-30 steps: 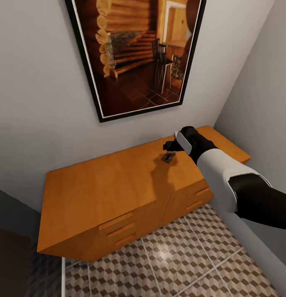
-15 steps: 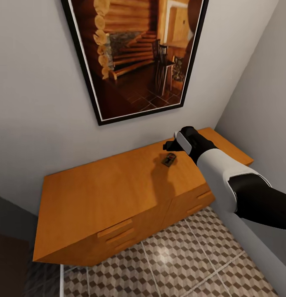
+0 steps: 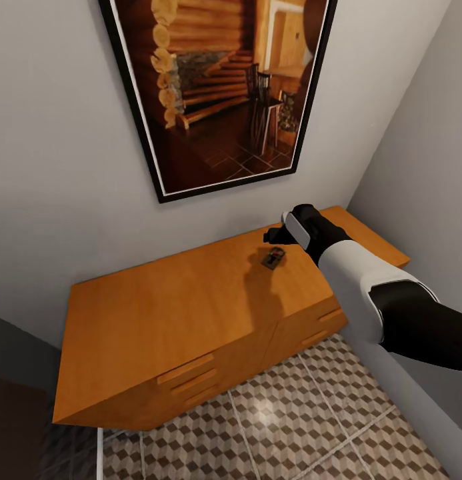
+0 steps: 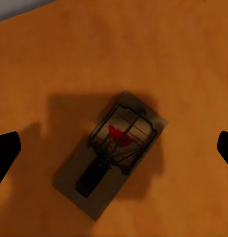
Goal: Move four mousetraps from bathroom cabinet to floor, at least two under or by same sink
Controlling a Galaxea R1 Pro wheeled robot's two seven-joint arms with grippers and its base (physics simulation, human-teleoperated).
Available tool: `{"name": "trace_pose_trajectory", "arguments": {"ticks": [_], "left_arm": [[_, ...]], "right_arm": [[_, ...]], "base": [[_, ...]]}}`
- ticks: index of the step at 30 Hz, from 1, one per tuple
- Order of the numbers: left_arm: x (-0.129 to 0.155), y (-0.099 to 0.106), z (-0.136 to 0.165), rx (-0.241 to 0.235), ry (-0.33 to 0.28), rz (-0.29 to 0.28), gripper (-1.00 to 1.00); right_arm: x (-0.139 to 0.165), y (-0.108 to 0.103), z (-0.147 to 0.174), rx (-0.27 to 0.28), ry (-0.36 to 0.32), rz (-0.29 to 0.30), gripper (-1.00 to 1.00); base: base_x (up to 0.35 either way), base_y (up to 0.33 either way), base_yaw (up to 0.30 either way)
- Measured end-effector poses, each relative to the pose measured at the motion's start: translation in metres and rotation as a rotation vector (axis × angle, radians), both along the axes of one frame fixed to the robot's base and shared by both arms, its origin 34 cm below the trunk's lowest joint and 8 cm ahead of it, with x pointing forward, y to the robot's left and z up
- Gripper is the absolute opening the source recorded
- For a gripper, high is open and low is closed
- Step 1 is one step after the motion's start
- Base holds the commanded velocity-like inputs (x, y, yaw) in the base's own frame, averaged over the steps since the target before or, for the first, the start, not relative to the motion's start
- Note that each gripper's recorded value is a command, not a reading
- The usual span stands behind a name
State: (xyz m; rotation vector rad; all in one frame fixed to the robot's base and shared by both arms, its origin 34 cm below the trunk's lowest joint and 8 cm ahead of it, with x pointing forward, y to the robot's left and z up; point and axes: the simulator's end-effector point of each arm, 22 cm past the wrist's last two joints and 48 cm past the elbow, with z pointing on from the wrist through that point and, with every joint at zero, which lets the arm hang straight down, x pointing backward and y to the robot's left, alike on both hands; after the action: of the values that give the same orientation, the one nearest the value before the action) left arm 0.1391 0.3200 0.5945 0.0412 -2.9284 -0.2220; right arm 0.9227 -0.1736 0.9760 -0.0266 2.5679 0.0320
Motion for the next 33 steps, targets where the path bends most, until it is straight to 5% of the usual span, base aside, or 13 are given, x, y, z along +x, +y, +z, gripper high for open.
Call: {"name": "trace_pose_trajectory", "arguments": {"ticks": [33], "left_arm": [[-0.015,0.0,-0.001,0.0,0.037,0.0,-1.0]], "right_arm": [[-0.002,0.0,-0.031,-0.002,0.04,0.0,1.0]], "base": [[0.0,0.0,0.0]]}}
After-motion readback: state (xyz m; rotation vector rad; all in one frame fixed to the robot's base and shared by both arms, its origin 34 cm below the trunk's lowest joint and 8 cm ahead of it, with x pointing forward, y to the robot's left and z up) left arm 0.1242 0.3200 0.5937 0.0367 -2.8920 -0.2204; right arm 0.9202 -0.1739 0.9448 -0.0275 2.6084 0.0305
